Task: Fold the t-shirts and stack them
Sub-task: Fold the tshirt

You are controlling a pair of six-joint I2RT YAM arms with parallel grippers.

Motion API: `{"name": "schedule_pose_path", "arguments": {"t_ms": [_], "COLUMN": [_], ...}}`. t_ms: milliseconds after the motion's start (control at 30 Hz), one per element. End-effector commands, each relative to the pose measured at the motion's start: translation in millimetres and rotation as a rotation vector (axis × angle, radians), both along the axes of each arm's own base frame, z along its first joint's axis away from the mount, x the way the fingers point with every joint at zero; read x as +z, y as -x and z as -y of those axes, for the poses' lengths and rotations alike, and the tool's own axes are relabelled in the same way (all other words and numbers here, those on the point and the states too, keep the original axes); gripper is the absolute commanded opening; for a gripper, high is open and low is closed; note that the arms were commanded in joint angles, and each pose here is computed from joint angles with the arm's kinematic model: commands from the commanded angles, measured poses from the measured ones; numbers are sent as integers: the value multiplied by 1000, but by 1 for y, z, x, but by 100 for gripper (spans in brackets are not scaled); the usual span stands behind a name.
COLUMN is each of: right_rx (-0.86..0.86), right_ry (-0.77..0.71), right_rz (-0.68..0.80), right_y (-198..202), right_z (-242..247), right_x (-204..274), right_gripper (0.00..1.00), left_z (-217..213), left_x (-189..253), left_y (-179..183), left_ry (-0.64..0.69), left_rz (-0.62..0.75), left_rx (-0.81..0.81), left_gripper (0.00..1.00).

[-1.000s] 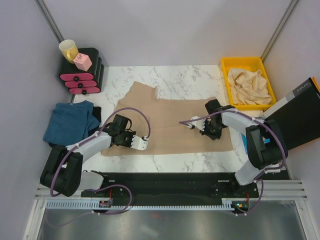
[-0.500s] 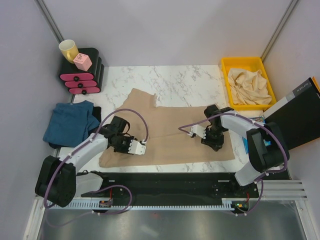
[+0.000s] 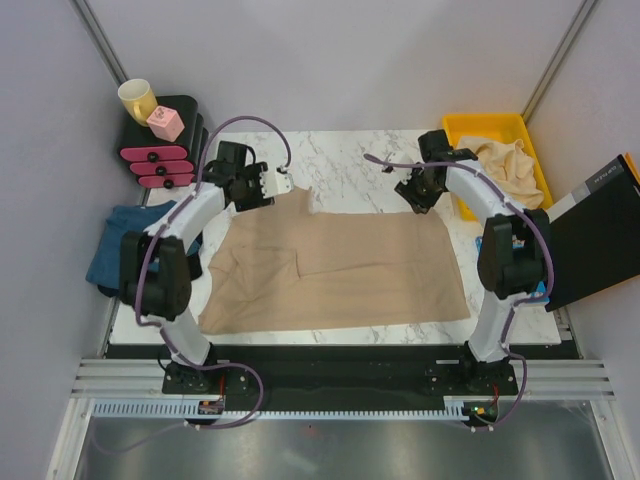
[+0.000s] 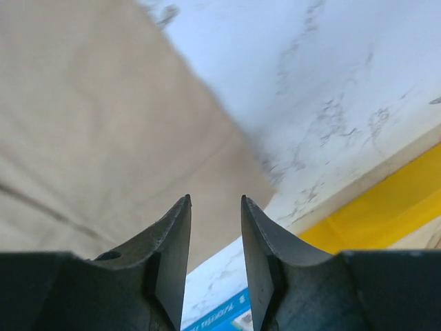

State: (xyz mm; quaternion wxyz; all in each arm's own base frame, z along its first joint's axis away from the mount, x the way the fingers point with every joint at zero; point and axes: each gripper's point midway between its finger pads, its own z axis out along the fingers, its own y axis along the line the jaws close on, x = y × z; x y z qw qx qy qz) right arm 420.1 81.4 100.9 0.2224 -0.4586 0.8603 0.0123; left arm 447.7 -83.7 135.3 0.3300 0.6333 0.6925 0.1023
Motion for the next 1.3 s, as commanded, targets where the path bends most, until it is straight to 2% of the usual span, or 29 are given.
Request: {"name": "schedule_pose_path", "arguments": {"t_ms": [0,133,167,267,433,533,733,833,1033,1267], "right_rx": [-170,-198,-196,-151,-66,-15,53,54,36,17], "right_ry": [-58,-54,-53,-32,22,6,-44,-58,-73,-54], "right_rz": [4,18,18,14,-30,-91,-274,-304,-292,-239], "right_y": [-54,-89,-91,-93,-78,-61,-16,-9,-19,-35], "right_z": [24,42,43,47,53,48,40,38,35,39], "right_x": [-17,-25,-26,-26,-20,-15,-31,-38,-45,-41], "right_gripper": [42,42,42,44,45,45,46,47,47,47], "left_z": [-35,-48,-48,-44,-29,-15,0,5,5,8], "left_x": [-2,-3,6,-2,2,0,-32,-42,-53,-47], "left_y": [-65,-104,-114,-121,-123,-111,-88,-89,-104,-116], "left_ry": [-10,-44,-46,-54,-24,5,3,13,0,7], "left_rz": [52,80,107,92,81,33,-89,-116,-117,-89], "left_rx": [139,147,146,106,43,-22,-126,-135,-119,-120], "left_gripper": [63,62,63,63,62,62,61,61,61,61]}}
